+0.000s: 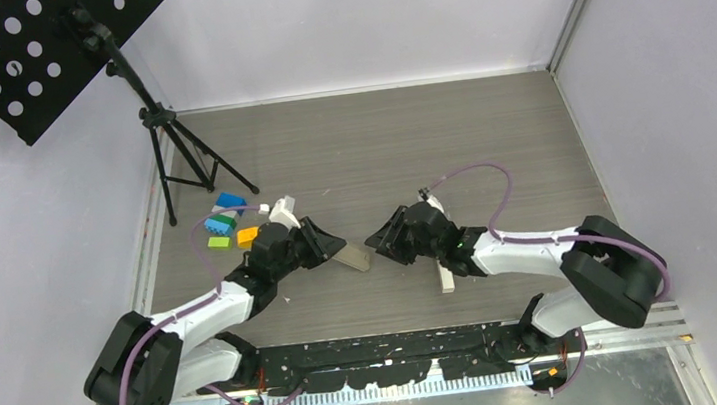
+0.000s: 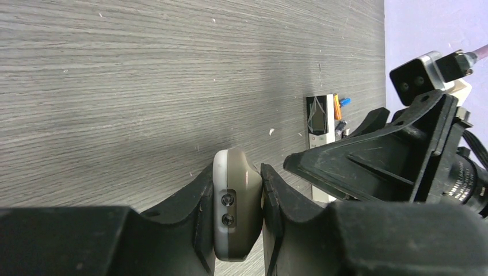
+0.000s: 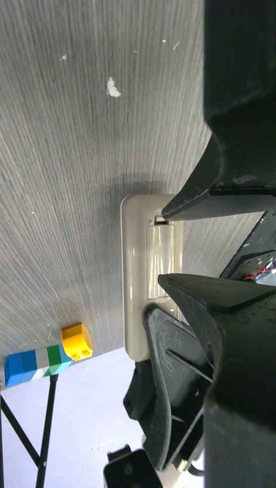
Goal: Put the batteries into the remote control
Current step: Remove the battery cover from the remote control.
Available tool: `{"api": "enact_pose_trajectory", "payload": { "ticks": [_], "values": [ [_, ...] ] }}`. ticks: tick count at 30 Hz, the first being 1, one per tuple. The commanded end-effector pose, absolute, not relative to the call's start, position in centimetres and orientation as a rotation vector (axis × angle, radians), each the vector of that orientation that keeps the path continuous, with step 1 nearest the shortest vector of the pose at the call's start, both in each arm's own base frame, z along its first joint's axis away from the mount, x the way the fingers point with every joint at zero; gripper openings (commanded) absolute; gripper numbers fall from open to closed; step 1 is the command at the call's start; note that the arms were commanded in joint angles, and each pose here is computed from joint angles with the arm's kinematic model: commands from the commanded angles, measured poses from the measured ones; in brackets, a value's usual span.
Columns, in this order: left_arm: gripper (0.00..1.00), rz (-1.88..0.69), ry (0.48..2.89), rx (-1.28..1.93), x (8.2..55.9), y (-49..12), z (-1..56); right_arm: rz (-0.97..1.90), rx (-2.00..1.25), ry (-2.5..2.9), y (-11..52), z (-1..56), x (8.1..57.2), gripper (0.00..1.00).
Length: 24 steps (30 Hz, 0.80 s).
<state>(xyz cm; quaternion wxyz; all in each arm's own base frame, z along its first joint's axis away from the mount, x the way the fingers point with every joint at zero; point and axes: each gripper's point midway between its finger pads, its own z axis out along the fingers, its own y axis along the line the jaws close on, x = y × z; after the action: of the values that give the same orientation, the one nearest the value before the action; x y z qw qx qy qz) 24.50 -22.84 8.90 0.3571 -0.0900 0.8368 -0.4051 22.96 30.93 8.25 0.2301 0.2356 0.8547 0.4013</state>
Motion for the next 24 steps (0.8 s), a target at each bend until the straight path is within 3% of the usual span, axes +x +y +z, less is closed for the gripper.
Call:
{"api": "enact_pose_trajectory", "payload": {
  "ticks": [1, 24],
  "values": [
    [0.0, -1.023, 2.109, -0.226, 25.4, -22.7, 9.8, 1.208, 0.669, 2.277, 32.5, 10.0, 24.4, 0.46],
    [0.0, -1.013, 2.151, -0.237, 25.4, -23.0, 8.6, 1.256, 0.67, 2.372, 34.2, 7.1, 23.7, 0.44]
  ]
}}
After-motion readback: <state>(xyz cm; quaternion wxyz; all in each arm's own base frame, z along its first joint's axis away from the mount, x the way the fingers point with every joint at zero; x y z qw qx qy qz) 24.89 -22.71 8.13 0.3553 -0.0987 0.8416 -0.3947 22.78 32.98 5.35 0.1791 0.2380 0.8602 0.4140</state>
